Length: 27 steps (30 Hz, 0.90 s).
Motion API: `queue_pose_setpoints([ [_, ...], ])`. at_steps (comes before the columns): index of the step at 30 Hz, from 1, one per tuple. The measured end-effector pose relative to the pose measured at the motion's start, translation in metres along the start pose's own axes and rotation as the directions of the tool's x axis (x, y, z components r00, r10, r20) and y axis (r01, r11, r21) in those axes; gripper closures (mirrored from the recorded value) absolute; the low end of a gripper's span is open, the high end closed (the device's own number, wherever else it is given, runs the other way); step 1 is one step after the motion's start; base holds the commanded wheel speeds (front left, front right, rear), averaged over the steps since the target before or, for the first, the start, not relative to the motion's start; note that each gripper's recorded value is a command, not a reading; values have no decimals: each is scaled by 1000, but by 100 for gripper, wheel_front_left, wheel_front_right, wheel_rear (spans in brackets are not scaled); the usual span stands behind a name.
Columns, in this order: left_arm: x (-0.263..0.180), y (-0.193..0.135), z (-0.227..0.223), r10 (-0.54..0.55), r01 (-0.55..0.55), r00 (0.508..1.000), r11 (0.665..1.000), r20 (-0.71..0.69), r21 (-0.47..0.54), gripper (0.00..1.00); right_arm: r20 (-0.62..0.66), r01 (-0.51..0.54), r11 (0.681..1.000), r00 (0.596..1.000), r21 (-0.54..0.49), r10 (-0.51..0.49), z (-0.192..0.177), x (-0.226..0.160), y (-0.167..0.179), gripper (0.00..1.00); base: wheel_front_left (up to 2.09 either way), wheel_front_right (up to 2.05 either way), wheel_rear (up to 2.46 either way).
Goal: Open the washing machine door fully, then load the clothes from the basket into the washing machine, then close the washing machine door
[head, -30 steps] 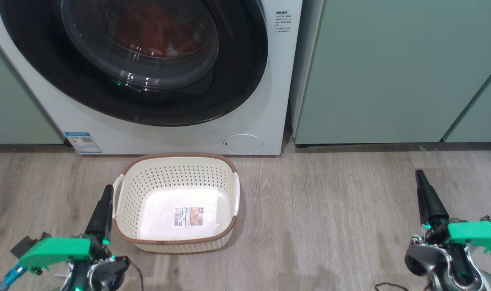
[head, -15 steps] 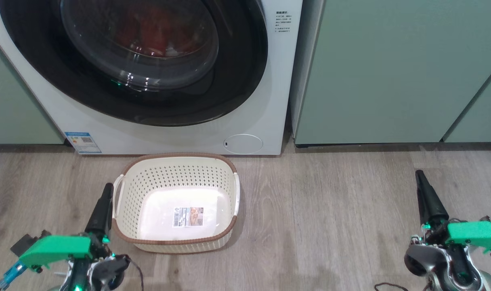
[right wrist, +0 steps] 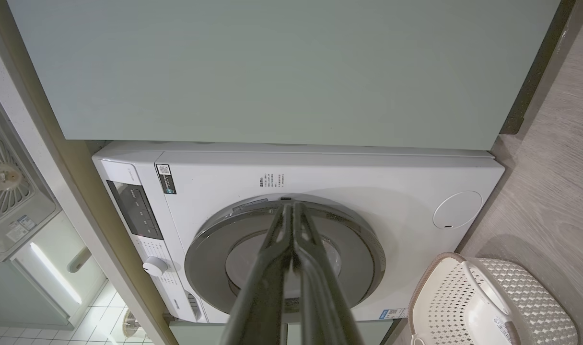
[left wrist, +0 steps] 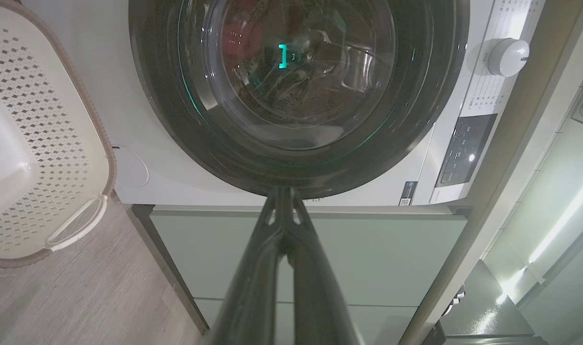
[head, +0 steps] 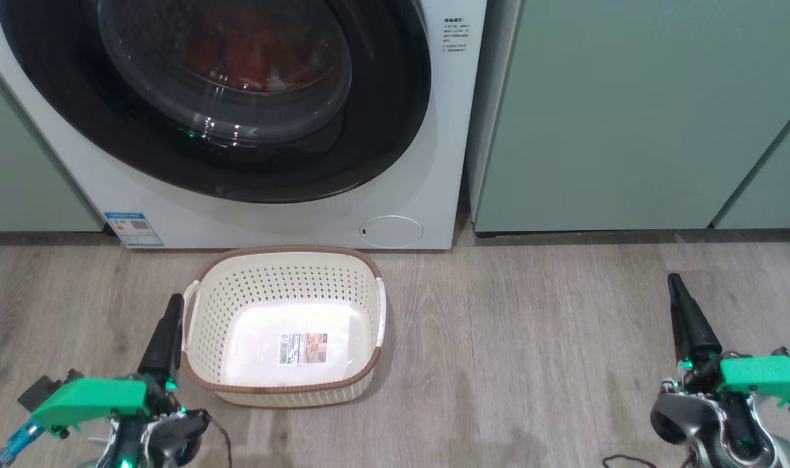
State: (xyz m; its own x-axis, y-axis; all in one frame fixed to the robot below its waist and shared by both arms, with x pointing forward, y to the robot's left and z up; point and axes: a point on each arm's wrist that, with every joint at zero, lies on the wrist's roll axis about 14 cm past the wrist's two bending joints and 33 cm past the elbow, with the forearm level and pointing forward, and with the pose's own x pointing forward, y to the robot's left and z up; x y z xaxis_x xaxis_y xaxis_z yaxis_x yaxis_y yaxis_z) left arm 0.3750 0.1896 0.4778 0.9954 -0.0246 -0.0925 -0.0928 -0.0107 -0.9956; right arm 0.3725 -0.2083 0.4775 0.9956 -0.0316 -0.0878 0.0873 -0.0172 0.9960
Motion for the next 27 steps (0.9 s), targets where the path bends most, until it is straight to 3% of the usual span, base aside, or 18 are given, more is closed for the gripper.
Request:
queue_pose_setpoints([
  [27,0,0,-1,0,0,1000,1000,-2,-4,100,2,1,1000,1000,-4,-1,0,0,0,100,0,0,0],
])
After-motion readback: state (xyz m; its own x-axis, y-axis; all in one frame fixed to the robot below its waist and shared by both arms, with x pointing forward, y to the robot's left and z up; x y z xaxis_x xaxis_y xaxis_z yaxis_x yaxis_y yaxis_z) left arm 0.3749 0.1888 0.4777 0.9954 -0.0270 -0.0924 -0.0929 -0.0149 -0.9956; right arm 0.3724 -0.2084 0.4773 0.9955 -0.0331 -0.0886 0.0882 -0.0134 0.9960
